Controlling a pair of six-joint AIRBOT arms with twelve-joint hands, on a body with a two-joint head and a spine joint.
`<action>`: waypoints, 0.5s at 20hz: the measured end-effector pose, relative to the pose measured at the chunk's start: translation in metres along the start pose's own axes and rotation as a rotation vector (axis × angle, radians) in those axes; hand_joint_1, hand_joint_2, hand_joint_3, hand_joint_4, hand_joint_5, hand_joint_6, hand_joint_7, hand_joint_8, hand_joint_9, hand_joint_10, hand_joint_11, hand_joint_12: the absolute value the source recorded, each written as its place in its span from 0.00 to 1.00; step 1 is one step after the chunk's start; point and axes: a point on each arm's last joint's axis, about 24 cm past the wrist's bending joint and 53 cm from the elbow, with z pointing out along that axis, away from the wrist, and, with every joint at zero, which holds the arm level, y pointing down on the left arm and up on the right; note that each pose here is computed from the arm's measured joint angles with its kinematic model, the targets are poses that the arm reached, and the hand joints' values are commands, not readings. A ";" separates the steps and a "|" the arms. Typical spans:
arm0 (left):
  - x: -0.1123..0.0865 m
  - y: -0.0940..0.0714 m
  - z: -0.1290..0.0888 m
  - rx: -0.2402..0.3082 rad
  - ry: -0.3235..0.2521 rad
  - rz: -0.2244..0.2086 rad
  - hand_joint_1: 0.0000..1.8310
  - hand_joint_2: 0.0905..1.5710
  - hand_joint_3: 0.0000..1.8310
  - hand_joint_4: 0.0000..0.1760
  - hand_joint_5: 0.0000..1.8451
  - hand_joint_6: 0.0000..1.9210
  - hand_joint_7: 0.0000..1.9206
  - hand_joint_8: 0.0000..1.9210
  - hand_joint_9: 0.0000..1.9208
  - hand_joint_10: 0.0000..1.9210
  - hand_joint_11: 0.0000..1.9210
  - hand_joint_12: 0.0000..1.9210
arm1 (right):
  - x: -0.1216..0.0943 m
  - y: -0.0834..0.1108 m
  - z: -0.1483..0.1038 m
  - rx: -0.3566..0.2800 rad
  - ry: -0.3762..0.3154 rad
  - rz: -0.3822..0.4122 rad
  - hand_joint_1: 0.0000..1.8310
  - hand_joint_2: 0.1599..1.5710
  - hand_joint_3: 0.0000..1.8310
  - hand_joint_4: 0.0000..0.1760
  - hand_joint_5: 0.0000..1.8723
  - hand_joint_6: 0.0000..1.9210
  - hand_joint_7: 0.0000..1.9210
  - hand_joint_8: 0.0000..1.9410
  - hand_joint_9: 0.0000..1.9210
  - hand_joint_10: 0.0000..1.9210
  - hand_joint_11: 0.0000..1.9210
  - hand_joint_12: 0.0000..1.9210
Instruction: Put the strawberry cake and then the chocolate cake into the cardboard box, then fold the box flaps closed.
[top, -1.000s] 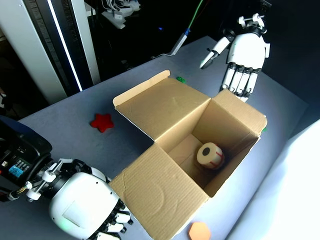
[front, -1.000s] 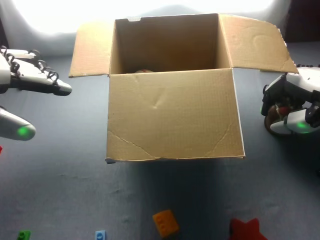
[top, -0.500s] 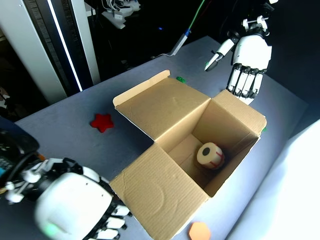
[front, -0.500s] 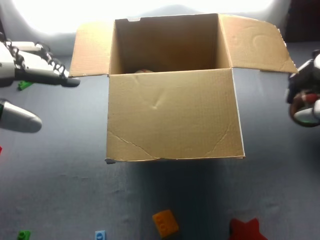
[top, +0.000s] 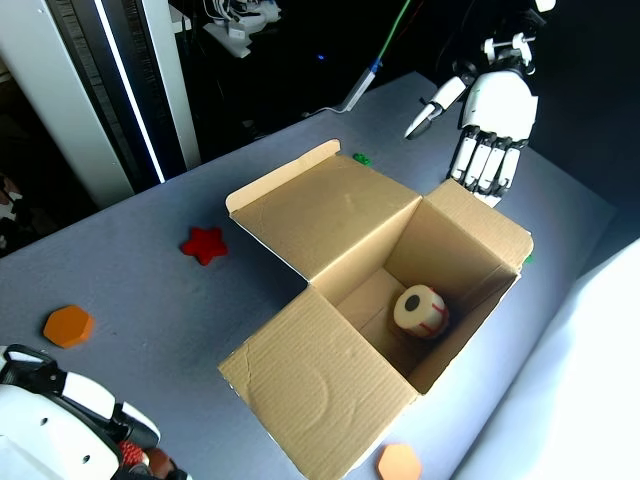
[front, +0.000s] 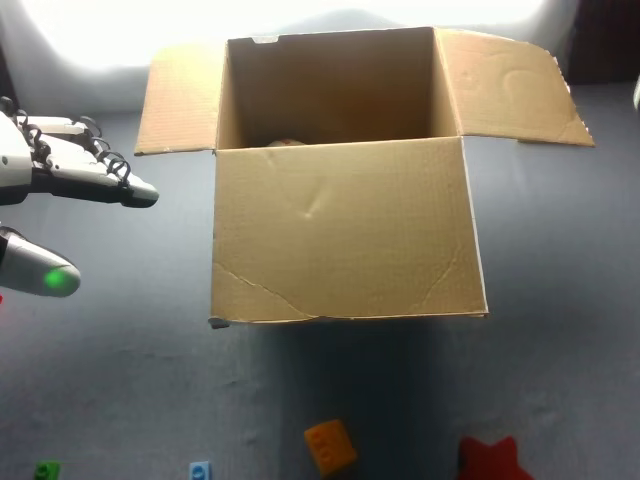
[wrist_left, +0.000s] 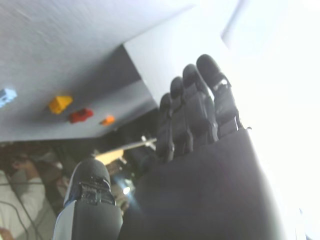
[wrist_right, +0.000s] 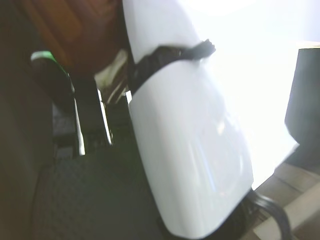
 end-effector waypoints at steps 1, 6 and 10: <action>-0.002 0.000 0.002 0.004 -0.012 -0.013 0.00 0.73 0.00 0.00 0.10 0.00 0.15 0.00 0.15 0.00 0.00 0.50 | -0.008 0.013 0.001 -0.039 -0.020 -0.021 0.74 0.70 0.00 0.00 0.50 0.46 0.50 0.57 0.39 0.77 0.19 0.99; -0.002 0.001 0.001 0.001 -0.013 -0.012 0.00 0.73 0.00 0.00 0.11 0.00 0.14 0.00 0.14 0.00 0.00 0.48 | -0.024 0.076 -0.001 -0.254 -0.101 -0.077 0.73 0.72 0.00 0.00 0.47 0.54 0.48 0.60 0.37 0.79 0.20 0.96; 0.006 0.003 0.012 0.010 0.004 -0.005 0.00 0.73 0.00 0.00 0.12 0.00 0.15 0.00 0.15 0.01 0.00 0.49 | 0.003 0.125 0.005 -0.394 -0.081 -0.050 0.73 0.72 0.00 0.00 0.47 0.55 0.46 0.62 0.37 0.79 0.21 0.96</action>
